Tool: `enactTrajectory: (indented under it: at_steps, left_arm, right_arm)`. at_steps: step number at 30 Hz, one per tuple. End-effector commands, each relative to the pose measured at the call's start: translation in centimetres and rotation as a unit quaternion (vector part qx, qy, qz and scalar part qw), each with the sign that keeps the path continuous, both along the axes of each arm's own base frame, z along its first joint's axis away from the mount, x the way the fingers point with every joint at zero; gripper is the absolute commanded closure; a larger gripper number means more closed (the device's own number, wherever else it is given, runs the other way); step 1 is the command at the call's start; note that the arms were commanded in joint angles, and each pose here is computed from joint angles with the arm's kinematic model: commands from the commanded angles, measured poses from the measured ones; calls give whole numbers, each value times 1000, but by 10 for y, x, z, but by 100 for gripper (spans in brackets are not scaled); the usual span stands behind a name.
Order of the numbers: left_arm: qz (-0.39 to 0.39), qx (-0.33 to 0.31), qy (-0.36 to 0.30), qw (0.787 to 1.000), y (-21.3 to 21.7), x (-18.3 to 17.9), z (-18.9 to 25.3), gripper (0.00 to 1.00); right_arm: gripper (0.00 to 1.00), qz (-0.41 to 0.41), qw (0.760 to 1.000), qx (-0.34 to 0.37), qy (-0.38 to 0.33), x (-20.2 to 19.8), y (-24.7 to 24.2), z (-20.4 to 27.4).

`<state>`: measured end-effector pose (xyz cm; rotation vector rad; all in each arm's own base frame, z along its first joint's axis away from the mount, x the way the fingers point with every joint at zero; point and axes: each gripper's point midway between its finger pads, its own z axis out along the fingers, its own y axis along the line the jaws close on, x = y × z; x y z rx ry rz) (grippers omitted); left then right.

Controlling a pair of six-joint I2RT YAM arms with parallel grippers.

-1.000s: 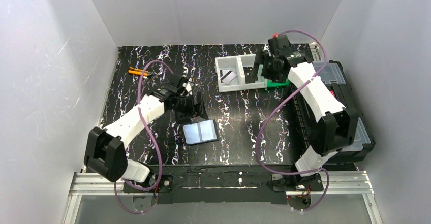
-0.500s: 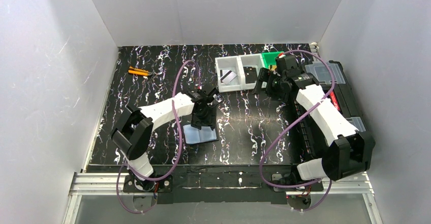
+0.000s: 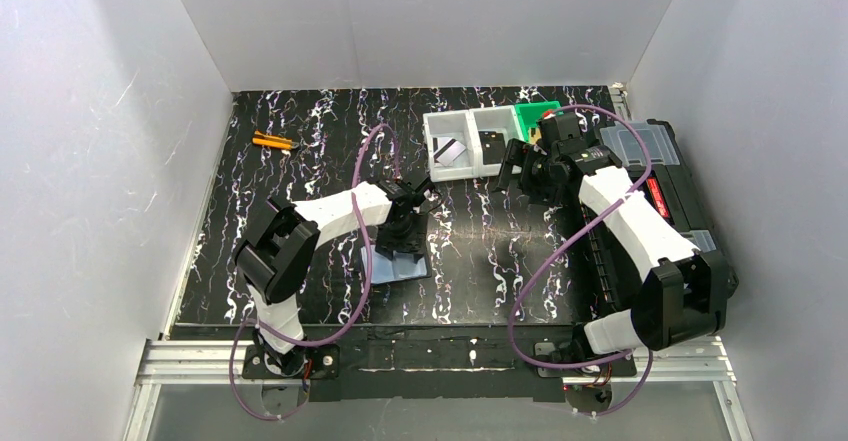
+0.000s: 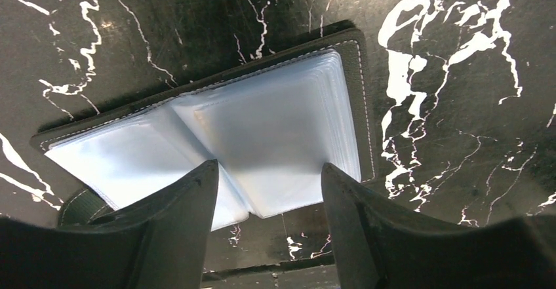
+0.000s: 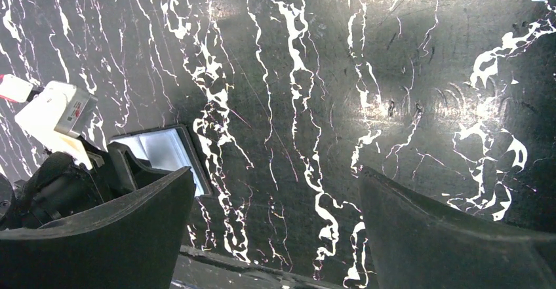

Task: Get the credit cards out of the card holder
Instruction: Remove the credit card from the card holder.

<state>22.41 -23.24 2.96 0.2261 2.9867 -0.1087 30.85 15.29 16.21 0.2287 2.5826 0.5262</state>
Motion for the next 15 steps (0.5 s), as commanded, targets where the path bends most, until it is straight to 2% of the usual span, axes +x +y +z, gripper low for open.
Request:
enactTrajectory:
  at_steps: [1, 8, 11, 15]
  left_arm:
    - [-15, -20, 14, 1000, -7, -8, -9, 47]
    - [-17, -107, 51, 993, -54, -4, -7, 77]
    - [-17, -115, 50, 992, -62, 2, -4, 88]
    - [-6, -107, 53, 993, -61, 3, -5, 97]
  right_arm:
    - [0, 4, 1000, 0, -6, 4, 1, 0]
    - [0, 7, 1000, -5, -6, 1, -2, -3]
    - [0, 9, 1000, 1, -4, -4, 0, -4]
    - [0, 26, 998, 47, 13, -16, 15, -8]
